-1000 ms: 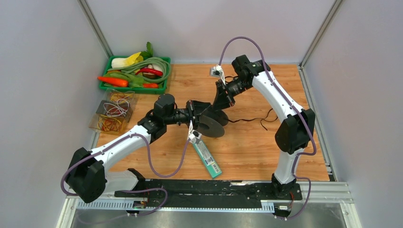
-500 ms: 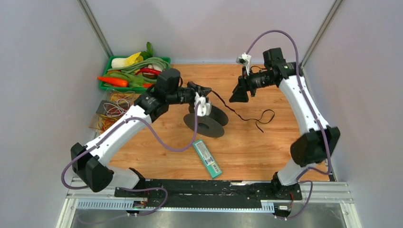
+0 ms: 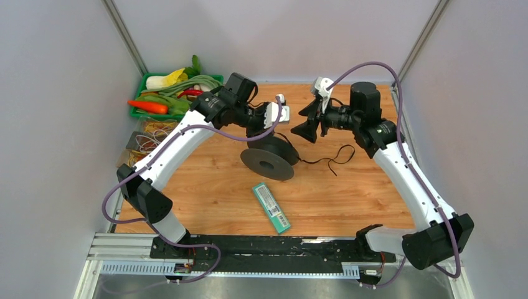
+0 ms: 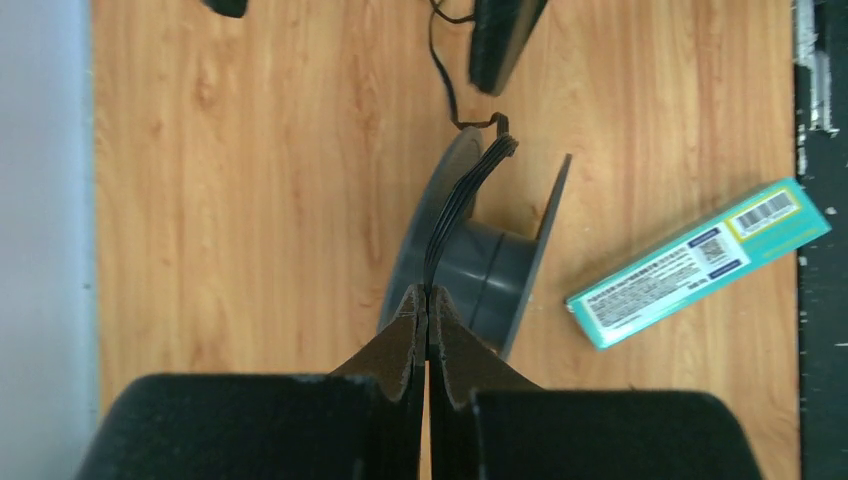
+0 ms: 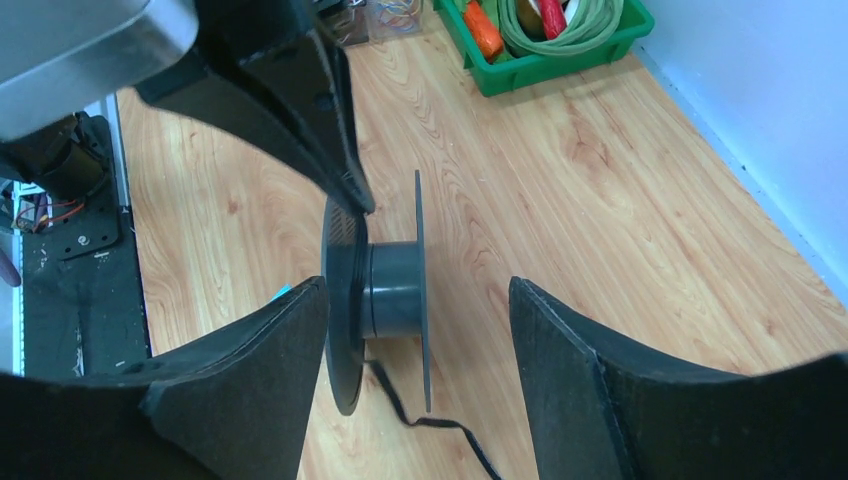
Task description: Wrap the cables
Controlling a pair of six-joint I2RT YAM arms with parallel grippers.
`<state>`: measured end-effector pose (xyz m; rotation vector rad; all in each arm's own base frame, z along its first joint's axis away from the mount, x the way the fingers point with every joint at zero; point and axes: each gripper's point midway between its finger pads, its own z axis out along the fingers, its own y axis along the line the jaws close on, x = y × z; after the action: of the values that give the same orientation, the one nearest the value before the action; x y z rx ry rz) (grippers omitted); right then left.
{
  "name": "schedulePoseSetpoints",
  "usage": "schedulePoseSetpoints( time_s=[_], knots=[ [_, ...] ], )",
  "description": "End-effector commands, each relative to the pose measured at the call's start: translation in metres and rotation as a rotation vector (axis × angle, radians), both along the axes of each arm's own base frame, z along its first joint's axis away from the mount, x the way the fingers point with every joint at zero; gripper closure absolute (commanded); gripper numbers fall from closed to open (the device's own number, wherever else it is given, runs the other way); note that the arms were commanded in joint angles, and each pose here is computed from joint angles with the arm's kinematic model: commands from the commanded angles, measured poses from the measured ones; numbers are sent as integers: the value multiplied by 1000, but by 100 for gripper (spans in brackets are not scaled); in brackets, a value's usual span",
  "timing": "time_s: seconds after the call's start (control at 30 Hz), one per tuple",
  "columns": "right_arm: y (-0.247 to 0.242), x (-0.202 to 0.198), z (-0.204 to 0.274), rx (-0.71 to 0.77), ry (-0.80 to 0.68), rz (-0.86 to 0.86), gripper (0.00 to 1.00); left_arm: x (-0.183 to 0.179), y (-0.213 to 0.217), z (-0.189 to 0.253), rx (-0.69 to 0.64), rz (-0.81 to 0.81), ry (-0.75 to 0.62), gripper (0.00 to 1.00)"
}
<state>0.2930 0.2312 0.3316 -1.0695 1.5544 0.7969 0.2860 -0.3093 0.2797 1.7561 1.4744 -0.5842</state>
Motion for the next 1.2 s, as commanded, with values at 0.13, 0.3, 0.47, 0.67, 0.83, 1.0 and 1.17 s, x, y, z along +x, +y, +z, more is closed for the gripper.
schedulePoseSetpoints(
  time_s=[0.13, 0.3, 0.47, 0.67, 0.83, 1.0, 1.17],
  knots=[
    [22, 15, -17, 29, 30, 29, 34, -21, 2, -6, -18, 37, 146, 100],
    [30, 11, -26, 42, 66, 86, 39, -12, 3, -12, -23, 70, 209, 100],
    [33, 2, -37, 19, 76, 125, 40, -9, 3, -13, -29, 74, 205, 100],
    [41, -4, -47, -24, 58, 166, 37, -7, 1, -15, -30, 79, 233, 100],
    [43, 0, -64, -84, 18, 150, 40, -6, 0, -10, -52, 73, 242, 100],
    [38, 6, -76, -127, -19, 122, 49, -5, 0, -9, -61, 73, 253, 100],
    [38, 11, -76, -135, -45, 101, 76, -5, 0, -9, -64, 71, 258, 100]
  ],
)
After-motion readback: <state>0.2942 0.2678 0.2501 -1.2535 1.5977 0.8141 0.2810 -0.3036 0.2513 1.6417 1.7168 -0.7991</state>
